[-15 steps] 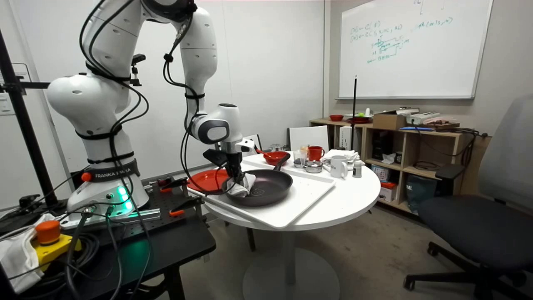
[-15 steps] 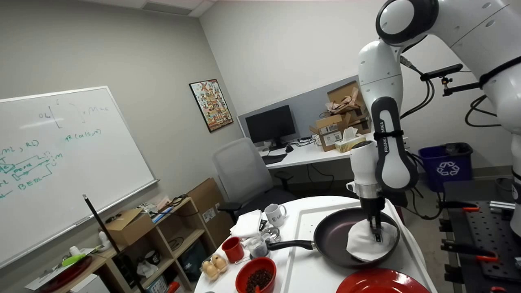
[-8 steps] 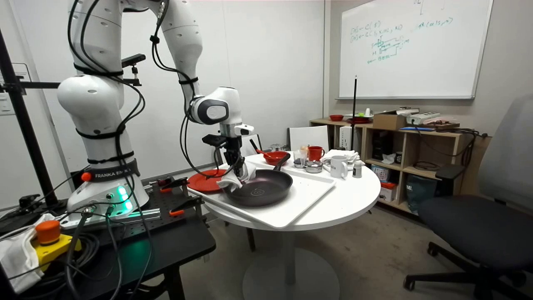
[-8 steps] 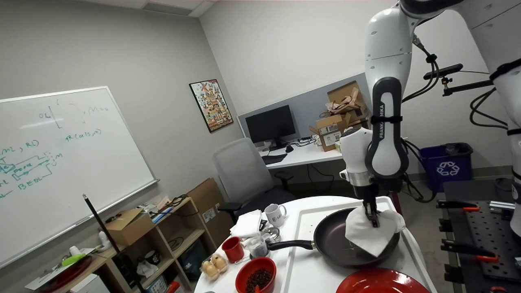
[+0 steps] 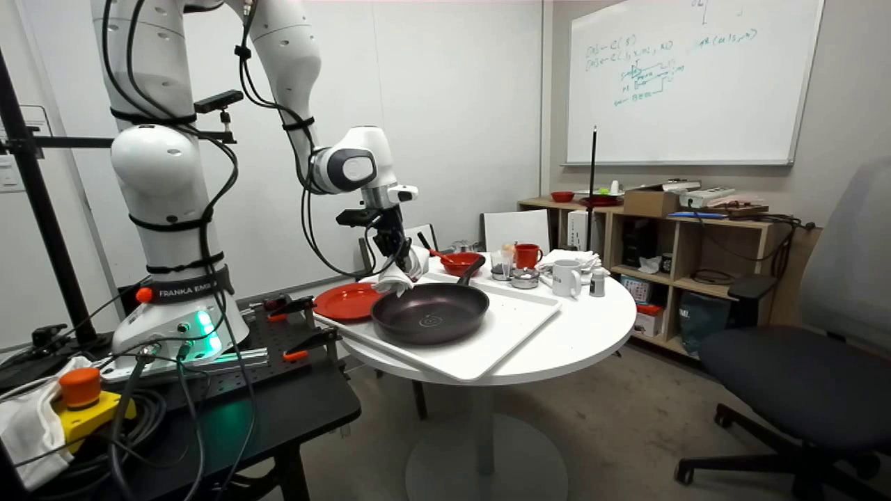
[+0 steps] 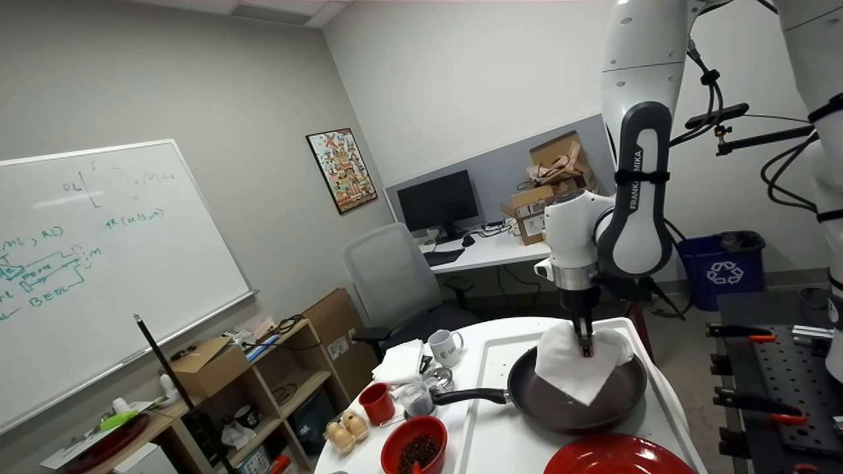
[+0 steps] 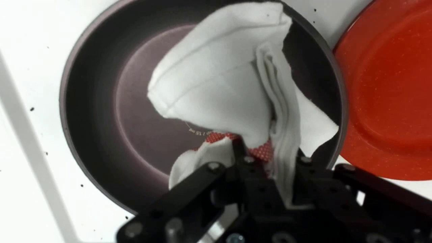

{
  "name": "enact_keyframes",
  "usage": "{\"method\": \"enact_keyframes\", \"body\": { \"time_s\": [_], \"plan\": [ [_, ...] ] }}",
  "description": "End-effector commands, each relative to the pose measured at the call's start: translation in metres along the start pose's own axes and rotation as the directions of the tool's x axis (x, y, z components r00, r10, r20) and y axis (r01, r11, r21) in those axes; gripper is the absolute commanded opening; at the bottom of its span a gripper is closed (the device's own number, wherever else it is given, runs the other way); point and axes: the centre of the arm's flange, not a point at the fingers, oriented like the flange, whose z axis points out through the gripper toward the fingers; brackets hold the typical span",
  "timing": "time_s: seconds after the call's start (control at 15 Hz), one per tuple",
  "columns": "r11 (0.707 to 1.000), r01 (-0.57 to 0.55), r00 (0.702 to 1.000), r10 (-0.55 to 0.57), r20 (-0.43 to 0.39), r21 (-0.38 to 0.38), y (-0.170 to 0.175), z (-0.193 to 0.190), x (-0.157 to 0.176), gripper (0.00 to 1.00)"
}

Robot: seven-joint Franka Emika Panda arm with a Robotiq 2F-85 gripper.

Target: Wipe the pan with the white towel

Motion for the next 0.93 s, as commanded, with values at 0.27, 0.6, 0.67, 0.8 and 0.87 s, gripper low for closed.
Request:
{"method": "enact_keyframes", "body": {
  "time_s": [0.27,0.6,0.67,0.8,0.87],
  "plan": [
    [0.971,0.235,0.957,-0.225,-0.183,0.034,-0.054,0.015,0.025,0.04],
    [0.919,0.389,0.895,-0.363,-0.258,0.057,-0.098,0.019,0.052,0.04],
    [0.908,0.413,0.885,-0.385,-0.262,0.061,-0.106,0.019,0.058,0.04],
    [0.885,0.459,0.866,-0.428,-0.259,0.074,-0.128,0.013,0.077,0.04],
    [0.878,0.471,0.862,-0.440,-0.251,0.079,-0.142,0.010,0.087,0.04]
  ]
}}
